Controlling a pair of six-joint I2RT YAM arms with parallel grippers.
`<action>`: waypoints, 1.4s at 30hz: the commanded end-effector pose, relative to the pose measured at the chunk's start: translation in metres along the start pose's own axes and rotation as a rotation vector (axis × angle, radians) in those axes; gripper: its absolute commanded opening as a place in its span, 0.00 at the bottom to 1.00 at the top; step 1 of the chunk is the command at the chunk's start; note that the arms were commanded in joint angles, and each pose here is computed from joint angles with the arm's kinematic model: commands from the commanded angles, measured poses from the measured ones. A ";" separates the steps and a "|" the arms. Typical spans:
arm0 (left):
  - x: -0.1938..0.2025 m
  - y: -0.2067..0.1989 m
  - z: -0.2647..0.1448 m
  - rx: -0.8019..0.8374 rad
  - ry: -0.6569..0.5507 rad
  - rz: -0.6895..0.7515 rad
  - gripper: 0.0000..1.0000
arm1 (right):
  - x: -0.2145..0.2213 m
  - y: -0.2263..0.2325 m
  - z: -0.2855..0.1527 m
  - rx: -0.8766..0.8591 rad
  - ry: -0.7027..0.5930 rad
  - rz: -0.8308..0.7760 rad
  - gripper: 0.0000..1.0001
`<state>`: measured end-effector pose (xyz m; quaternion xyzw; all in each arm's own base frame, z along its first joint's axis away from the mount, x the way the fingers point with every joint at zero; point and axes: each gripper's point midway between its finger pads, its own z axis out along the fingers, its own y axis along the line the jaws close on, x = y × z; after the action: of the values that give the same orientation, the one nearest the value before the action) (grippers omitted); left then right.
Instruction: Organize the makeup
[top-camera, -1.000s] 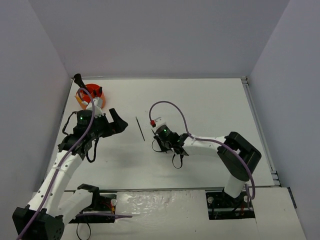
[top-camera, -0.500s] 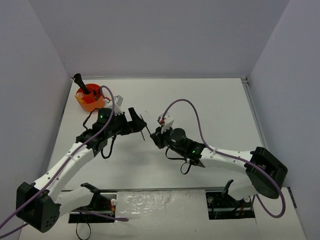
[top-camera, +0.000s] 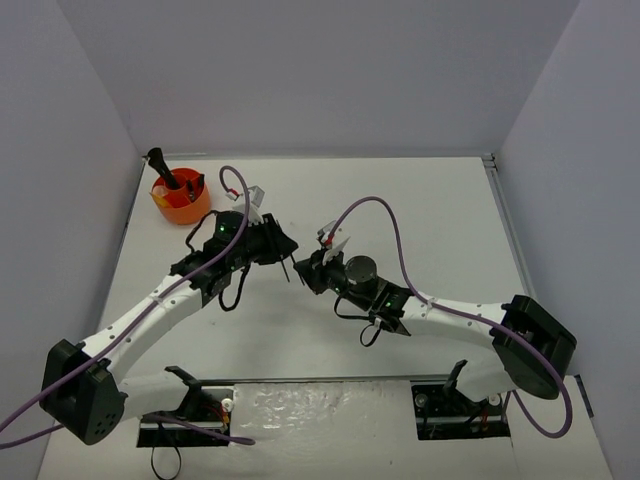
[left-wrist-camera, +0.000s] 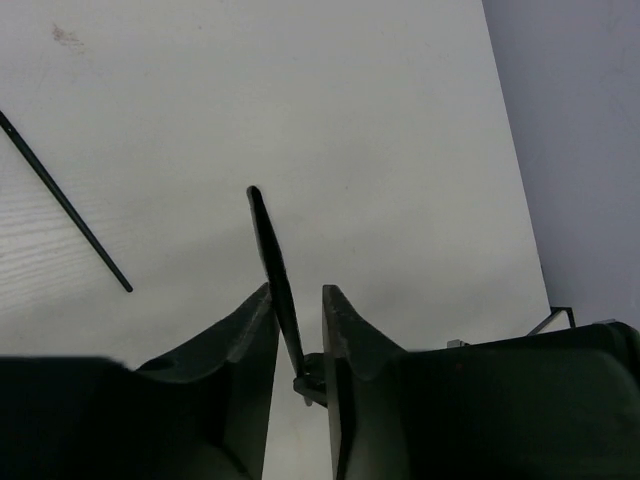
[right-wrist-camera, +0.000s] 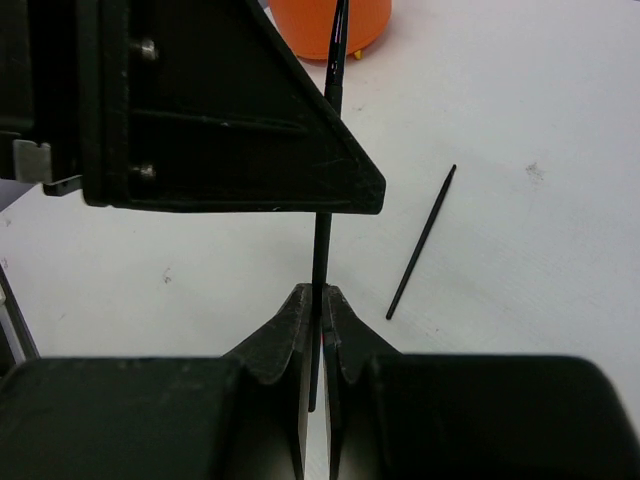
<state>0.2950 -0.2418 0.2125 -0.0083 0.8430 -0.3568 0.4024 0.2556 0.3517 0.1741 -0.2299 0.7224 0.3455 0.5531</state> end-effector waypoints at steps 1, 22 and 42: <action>-0.043 -0.040 -0.004 0.108 -0.133 0.021 0.06 | -0.054 0.022 -0.001 -0.077 -0.169 0.008 0.03; -0.150 0.046 -0.043 -0.412 -0.401 0.244 0.00 | -0.038 -0.021 0.002 0.108 -0.071 -0.088 0.98; -0.380 0.217 -0.101 -0.824 -0.877 0.327 0.00 | 0.018 -0.043 0.021 0.058 0.104 -0.063 0.98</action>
<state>0.5147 0.0772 0.3118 -0.1836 0.7320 0.1006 0.6483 0.2824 0.3213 0.1091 -0.2562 0.7832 0.2561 0.5053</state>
